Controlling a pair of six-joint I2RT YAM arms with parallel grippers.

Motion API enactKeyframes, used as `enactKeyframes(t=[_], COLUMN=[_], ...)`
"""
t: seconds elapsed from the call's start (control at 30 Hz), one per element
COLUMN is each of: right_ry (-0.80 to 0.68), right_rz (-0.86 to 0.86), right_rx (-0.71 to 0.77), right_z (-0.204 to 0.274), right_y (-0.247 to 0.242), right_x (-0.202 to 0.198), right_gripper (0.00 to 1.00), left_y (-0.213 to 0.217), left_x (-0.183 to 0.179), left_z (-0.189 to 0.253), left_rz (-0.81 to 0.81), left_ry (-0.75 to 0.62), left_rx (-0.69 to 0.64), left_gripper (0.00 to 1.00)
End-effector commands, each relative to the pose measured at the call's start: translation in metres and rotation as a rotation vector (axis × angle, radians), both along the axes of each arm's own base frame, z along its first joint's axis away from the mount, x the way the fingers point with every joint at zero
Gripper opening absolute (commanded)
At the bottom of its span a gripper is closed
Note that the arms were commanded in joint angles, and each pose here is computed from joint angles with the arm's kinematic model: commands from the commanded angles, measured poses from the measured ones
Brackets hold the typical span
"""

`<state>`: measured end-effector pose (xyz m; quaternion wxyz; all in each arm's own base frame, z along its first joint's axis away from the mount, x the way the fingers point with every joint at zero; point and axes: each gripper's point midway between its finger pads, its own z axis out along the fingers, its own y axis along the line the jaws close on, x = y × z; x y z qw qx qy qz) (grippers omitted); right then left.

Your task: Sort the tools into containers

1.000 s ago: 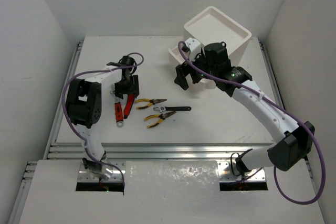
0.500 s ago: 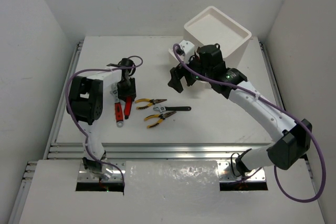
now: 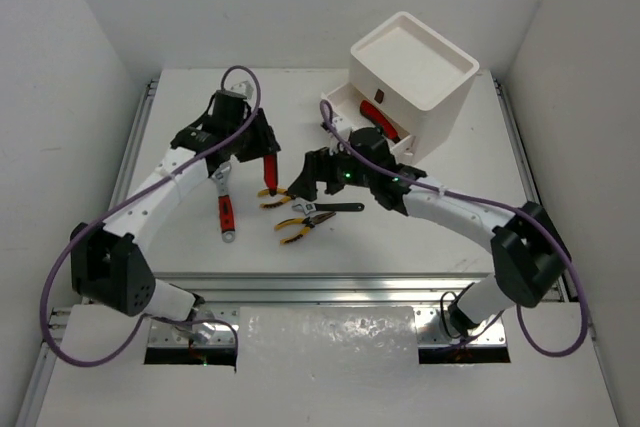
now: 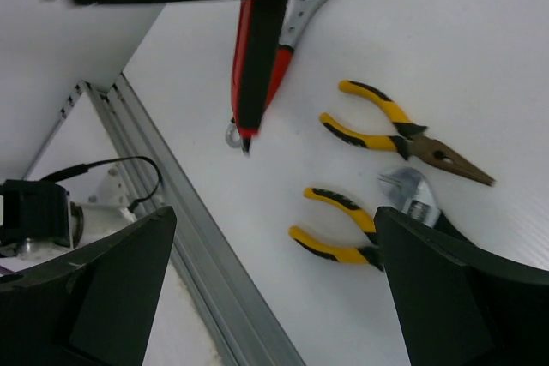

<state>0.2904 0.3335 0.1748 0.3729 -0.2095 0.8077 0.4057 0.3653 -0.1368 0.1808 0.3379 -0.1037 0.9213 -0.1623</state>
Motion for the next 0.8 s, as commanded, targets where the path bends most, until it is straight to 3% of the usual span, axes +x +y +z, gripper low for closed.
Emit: enactKeyframes(t=[0.0, 0.17, 0.23, 0.27, 0.3, 0.33, 0.37, 0.4, 0.43, 0.47, 0.53, 0.57, 0.6, 0.67, 0.7, 0.77], right_ry=[-0.068, -0.037, -0.045, -0.047, -0.061, -0.078, -0.081, -0.091, -0.098, -0.103, -0.131, -0.136, -0.171, -0.187, -0.240, -0.230], right_rz=[-0.041, -0.108, -0.089, -0.078, -0.062, -0.053, -0.048, -0.039, -0.031, -0.029, -0.031, -0.053, -0.069, -0.123, -0.105, -0.135], right_rx=[0.168, 0.132, 0.144, 0.150, 0.160, 0.174, 0.178, 0.179, 0.186, 0.189, 0.164, 0.139, 0.100, -0.006, -0.091, -0.269], right_z=[0.042, 0.026, 0.024, 0.024, 0.028, 0.034, 0.036, 0.039, 0.044, 0.046, 0.052, 0.050, 0.050, 0.053, 0.052, 0.045], right_y=[0.036, 0.039, 0.044, 0.045, 0.047, 0.048, 0.048, 0.048, 0.048, 0.048, 0.044, 0.037, 0.030, 0.006, -0.003, -0.028], right_x=[0.019, 0.037, 0.037, 0.036, 0.035, 0.035, 0.034, 0.033, 0.032, 0.032, 0.034, 0.039, 0.045, 0.063, 0.071, 0.084], right_gripper=[0.99, 0.96, 0.75, 0.63, 0.28, 0.15, 0.09, 0.08, 0.00, 0.00, 0.00, 0.00, 0.00, 0.00, 0.00, 0.00], left_y=[-0.048, -0.073, -0.079, -0.081, -0.082, -0.082, -0.082, -0.083, -0.083, -0.084, -0.082, -0.076, -0.059, -0.030, 0.003, 0.035], left_x=[-0.013, -0.025, -0.027, -0.028, -0.029, -0.029, -0.029, -0.029, -0.029, -0.028, -0.023, -0.020, -0.017, -0.009, -0.002, -0.011], left_z=[0.021, 0.057, 0.064, 0.065, 0.066, 0.065, 0.066, 0.066, 0.068, 0.069, 0.080, 0.084, 0.078, 0.107, 0.113, 0.130], left_rz=[-0.062, -0.127, -0.154, -0.163, -0.171, -0.170, -0.172, -0.175, -0.175, -0.179, -0.165, -0.150, -0.070, 0.032, 0.176, 0.276], left_ry=[-0.030, -0.107, -0.118, -0.118, -0.118, -0.114, -0.121, -0.126, -0.133, -0.139, -0.162, -0.179, -0.166, -0.243, -0.285, -0.317], left_rx=[-0.224, -0.394, -0.419, -0.424, -0.431, -0.431, -0.432, -0.435, -0.439, -0.443, -0.434, -0.401, -0.318, -0.207, -0.094, 0.004], left_gripper=[0.00, 0.00, 0.00, 0.06, 0.10, 0.16, 0.33, 0.37, 0.40, 0.52, 0.65, 0.94, 1.00, 1.00, 1.00, 1.00])
